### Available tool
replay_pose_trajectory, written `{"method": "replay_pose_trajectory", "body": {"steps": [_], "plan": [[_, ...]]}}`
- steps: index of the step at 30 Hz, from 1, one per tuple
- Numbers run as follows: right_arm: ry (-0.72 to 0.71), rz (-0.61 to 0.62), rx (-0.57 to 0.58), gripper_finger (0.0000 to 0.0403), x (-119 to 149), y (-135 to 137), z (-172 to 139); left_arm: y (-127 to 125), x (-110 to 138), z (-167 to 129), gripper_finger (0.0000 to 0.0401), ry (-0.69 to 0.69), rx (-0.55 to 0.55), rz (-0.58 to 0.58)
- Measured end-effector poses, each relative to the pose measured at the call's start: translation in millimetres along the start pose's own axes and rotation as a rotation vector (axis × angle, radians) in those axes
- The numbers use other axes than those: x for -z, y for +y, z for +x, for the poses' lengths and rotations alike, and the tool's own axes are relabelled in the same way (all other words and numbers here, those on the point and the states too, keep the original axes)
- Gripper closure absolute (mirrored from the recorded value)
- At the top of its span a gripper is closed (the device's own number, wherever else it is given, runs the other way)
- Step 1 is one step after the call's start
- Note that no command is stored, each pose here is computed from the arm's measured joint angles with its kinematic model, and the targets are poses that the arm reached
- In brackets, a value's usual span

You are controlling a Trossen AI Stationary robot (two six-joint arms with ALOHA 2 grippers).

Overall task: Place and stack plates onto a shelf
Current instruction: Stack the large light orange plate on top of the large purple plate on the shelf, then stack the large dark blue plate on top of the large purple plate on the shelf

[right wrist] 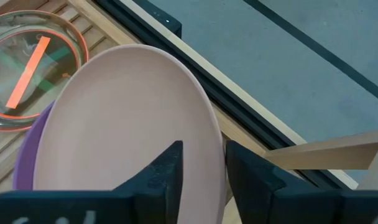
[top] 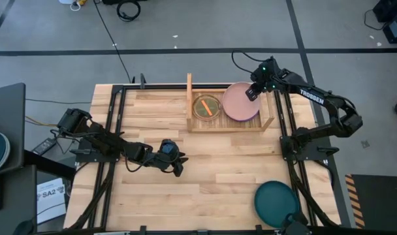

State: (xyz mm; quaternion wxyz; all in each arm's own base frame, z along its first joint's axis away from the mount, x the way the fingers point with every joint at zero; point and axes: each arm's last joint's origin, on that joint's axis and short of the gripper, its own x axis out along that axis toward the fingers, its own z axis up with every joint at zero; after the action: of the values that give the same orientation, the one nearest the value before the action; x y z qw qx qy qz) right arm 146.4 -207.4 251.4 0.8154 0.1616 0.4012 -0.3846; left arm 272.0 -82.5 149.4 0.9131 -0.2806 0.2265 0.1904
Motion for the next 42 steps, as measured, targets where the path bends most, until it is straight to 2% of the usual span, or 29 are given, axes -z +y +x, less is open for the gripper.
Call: {"method": "replay_pose_trajectory", "body": {"steps": [10,18,27,32,42], "plan": [[-0.005,0.029,-0.037,0.0245,0,1,0,0,0,0,0.0255,0.0,0.0,0.0],[-0.01,0.103,-0.054,0.0242,-1,4,0,0,0,0,0.0255,0.0,0.0,0.0],[-0.051,-0.035,-0.011,0.0242,-5,4,0,0,0,0,0.0255,0.0,0.0,0.0],[-0.089,-0.039,0.015,0.0242,-9,3,0,0,0,0,0.0255,0.0,0.0,0.0],[-0.102,-0.077,-0.043,0.0242,-10,16,0,0,0,0,0.0255,0.0,0.0,0.0]]}}
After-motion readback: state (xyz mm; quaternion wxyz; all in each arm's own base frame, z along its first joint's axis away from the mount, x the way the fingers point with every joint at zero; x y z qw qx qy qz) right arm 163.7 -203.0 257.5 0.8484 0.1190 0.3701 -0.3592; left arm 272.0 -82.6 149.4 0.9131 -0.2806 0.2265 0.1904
